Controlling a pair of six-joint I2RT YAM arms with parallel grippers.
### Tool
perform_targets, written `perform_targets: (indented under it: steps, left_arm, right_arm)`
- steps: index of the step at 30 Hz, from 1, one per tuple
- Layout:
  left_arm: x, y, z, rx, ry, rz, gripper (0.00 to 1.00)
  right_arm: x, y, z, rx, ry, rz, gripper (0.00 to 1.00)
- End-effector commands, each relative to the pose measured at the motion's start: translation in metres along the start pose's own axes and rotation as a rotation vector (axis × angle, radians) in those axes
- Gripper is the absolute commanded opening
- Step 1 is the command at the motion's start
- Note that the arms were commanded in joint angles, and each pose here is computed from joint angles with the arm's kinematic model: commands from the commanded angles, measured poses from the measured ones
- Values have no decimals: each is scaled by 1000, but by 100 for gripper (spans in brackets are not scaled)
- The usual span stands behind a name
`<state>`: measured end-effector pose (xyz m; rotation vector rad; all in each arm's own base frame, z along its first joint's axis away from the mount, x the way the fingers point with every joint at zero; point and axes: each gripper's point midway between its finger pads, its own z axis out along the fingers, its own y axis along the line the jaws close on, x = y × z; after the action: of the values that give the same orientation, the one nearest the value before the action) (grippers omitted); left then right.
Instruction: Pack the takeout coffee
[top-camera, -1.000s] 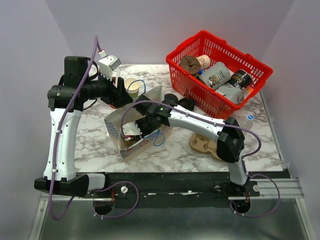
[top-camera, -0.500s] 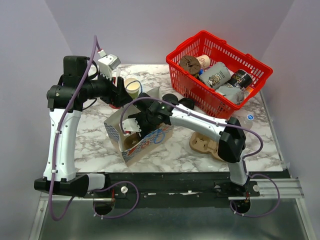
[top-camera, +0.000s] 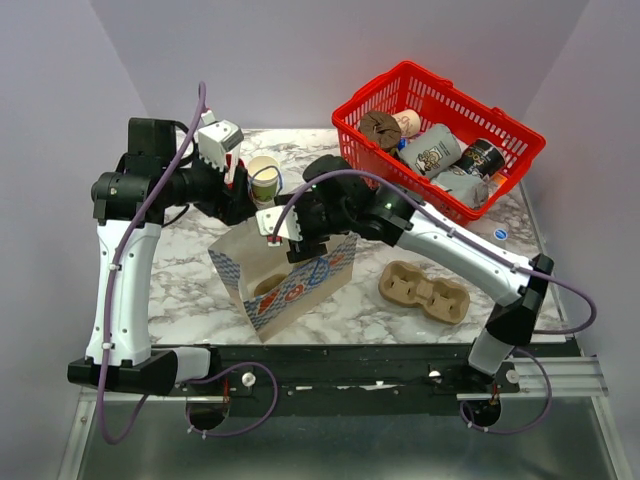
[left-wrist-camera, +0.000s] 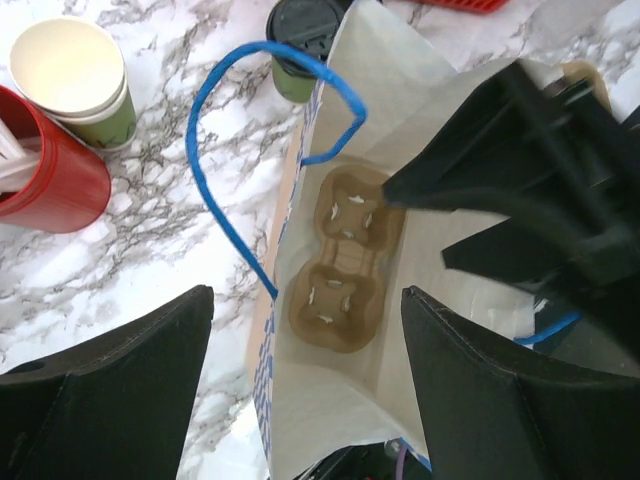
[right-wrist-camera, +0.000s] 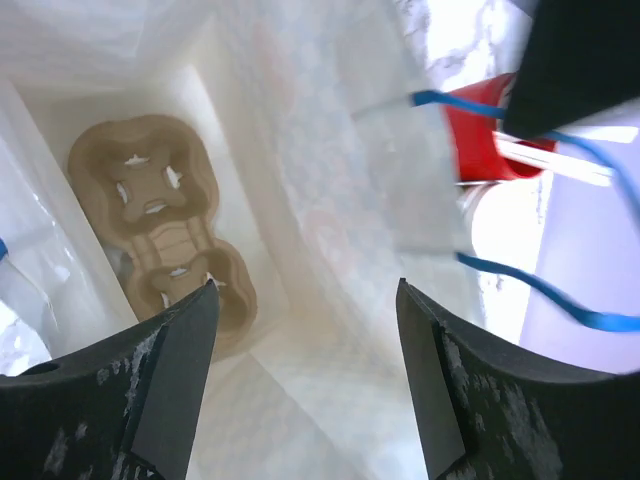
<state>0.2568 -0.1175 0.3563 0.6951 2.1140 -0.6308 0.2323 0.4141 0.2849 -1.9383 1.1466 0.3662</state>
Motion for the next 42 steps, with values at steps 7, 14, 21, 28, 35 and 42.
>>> perform_targets:
  steps: [7,14,21,28,35,42]
  left_arm:
    - [48,22,19,-66,117,-20,84]
    - [66,14,45,80,150,-20,49]
    - [61,8,35,111,145,79,1]
    - [51,5,2,48,127,298,0]
    - [49,-11,-24,40,82,457,0]
    - [78,-16,-24,16,80,554,0]
  right_arm:
    - [-27,-37,-78,212,-135,109,80]
    - [-9,-96,-155,508,-187,339,78]
    - [60,-132,-196,790,-83,503,80]
    - [107,-116,-175,761,15,592,80]
    - [122,-105,-155,712,37,629,80]
    - [128,-100,-144,682,48,634,80]
